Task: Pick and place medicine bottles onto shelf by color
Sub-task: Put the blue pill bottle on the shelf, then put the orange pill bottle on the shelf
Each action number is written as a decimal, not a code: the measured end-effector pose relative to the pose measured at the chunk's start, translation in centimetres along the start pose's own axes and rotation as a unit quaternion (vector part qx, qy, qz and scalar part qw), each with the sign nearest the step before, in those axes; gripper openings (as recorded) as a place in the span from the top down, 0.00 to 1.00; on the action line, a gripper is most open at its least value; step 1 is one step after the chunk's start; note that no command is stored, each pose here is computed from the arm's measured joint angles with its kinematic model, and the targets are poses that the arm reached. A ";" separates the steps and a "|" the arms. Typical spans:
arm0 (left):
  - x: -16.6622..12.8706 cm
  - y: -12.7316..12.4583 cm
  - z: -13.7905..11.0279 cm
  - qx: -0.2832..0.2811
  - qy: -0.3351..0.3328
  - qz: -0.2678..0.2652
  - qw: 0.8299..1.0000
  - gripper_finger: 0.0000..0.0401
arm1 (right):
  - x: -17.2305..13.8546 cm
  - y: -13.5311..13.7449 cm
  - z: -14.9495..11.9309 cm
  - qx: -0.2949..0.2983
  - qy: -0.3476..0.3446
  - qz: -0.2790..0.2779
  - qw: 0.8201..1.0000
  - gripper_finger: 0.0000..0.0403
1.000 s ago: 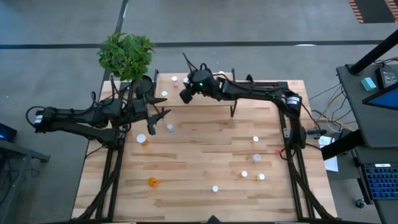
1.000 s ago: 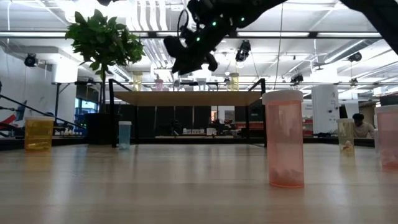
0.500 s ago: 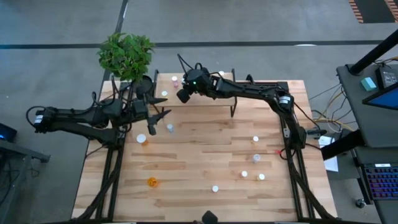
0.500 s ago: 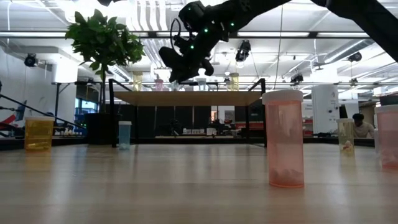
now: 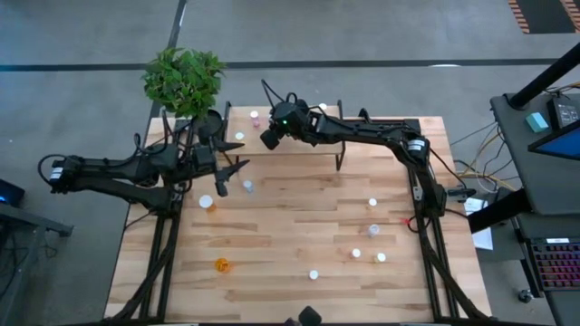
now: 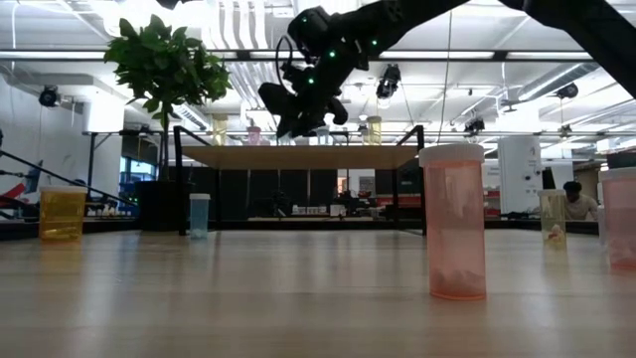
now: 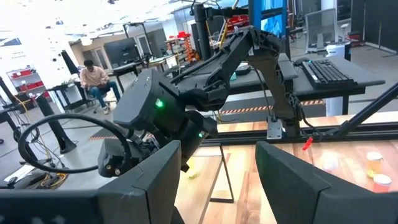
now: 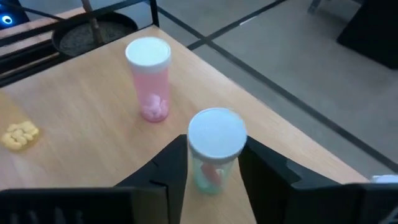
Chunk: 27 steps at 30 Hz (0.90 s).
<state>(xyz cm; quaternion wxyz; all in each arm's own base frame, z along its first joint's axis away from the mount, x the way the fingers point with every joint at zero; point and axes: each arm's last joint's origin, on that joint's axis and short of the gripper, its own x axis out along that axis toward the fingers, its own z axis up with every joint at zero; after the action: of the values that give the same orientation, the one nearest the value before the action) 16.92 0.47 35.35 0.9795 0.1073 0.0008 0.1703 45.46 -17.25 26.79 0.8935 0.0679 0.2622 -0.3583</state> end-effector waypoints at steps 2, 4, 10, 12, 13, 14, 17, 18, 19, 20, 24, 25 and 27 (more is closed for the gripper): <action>0.0 0.0 0.0 0.000 0.001 0.000 1.000 0.52 | 0.0 0.0 0.0 -0.001 0.001 0.001 1.000 0.63; 0.0 0.0 0.0 0.000 0.001 0.000 1.000 0.52 | 0.0 0.0 0.0 -0.002 0.001 0.001 1.000 0.60; 0.1 0.0 0.0 0.000 0.002 0.000 1.000 0.52 | -0.3 0.0 0.5 -0.001 -0.008 0.003 1.000 0.51; 0.1 -0.1 0.0 0.000 0.002 -0.001 1.000 0.52 | -0.7 0.0 0.8 -0.001 -0.011 0.003 1.000 0.50; 0.1 -0.1 -0.1 0.001 0.003 -0.001 1.000 0.52 | -0.9 -0.1 0.9 -0.001 -0.014 0.004 1.000 0.50; 0.2 -0.1 -0.1 0.001 0.003 -0.001 1.000 0.52 | -1.1 -0.1 1.1 -0.003 -0.017 0.004 1.000 0.49; 0.2 -0.1 -0.1 0.001 0.004 -0.001 1.000 0.52 | -1.9 -0.4 1.8 -0.002 -0.027 0.006 1.000 0.49; 0.3 -0.1 -0.1 0.001 0.005 -0.001 1.000 0.52 | -2.4 -0.5 2.1 -0.002 -0.028 0.009 1.000 0.49; 0.3 -0.2 -0.2 0.001 0.006 -0.002 1.000 0.52 | -2.8 -0.6 2.3 -0.002 -0.030 0.010 0.999 0.49; 0.4 -0.2 -0.2 0.001 0.007 -0.002 1.000 0.52 | -3.3 -0.6 2.6 -0.003 -0.035 0.013 0.999 0.49; 0.9 -0.5 -0.6 0.002 0.019 -0.005 1.000 0.52 | -6.4 -0.6 3.8 -0.021 -0.042 0.024 0.999 0.49; 1.1 -0.6 -0.7 0.004 0.025 -0.007 1.000 0.52 | -7.3 -0.5 4.0 -0.030 -0.039 0.026 0.998 0.49; 1.6 -0.9 -1.0 -0.002 0.034 -0.011 0.999 0.52 | -9.1 -0.2 4.3 -0.049 -0.035 0.035 0.998 0.49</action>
<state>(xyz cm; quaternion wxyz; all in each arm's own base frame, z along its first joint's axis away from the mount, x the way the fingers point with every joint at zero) 18.65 0.38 34.19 0.9810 0.0992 0.0352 0.1631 41.60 -13.26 35.17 0.9162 0.0207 0.2456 -0.3160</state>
